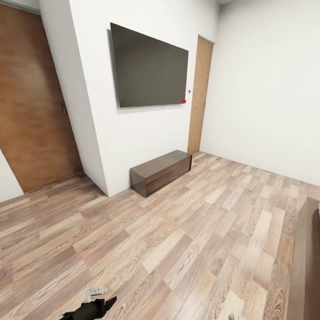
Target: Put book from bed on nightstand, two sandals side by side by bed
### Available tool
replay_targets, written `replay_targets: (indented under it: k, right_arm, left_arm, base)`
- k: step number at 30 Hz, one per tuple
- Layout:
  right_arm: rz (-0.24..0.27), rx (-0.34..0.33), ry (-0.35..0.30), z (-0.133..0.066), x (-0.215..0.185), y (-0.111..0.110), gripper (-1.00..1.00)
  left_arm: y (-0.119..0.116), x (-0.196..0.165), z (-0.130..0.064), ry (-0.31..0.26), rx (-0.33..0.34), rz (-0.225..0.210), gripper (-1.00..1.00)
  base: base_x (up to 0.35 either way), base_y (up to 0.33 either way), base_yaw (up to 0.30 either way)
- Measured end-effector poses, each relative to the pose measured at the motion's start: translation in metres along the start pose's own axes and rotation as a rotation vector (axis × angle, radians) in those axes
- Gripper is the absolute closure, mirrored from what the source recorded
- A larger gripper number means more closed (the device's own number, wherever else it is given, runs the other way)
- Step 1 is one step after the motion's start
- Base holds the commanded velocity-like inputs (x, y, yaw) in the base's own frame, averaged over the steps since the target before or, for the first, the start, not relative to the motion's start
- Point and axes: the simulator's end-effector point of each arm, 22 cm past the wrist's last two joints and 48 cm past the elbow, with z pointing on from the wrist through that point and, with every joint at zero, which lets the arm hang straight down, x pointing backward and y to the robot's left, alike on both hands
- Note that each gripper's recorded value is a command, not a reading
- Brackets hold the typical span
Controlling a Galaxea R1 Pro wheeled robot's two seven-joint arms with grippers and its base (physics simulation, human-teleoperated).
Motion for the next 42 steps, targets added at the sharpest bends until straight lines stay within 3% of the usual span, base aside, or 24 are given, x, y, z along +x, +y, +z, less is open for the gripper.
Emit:
replay_targets:
  k: [10, 26, 42]
  right_arm:
    - [0.000, 0.000, 0.000, 0.000, 0.000, 0.000, -1.00]
    - [0.000, 0.000, 0.000, 0.000, 0.000, 0.000, -1.00]
    - [0.001, 0.000, 0.000, -0.011, -0.007, 0.009, -1.00]
  left_arm:
    - [0.000, 0.000, 0.000, 0.000, 0.000, -0.001, -1.00]
    - [0.000, 0.000, 0.000, 0.002, 0.001, -0.001, -1.00]
    - [-0.007, -0.009, -0.010, 0.005, 0.001, -0.002, -1.00]
  base:
    - [0.069, 0.000, 0.000]
    - [0.285, 0.000, 0.000]
    - [0.015, 0.000, 0.000]
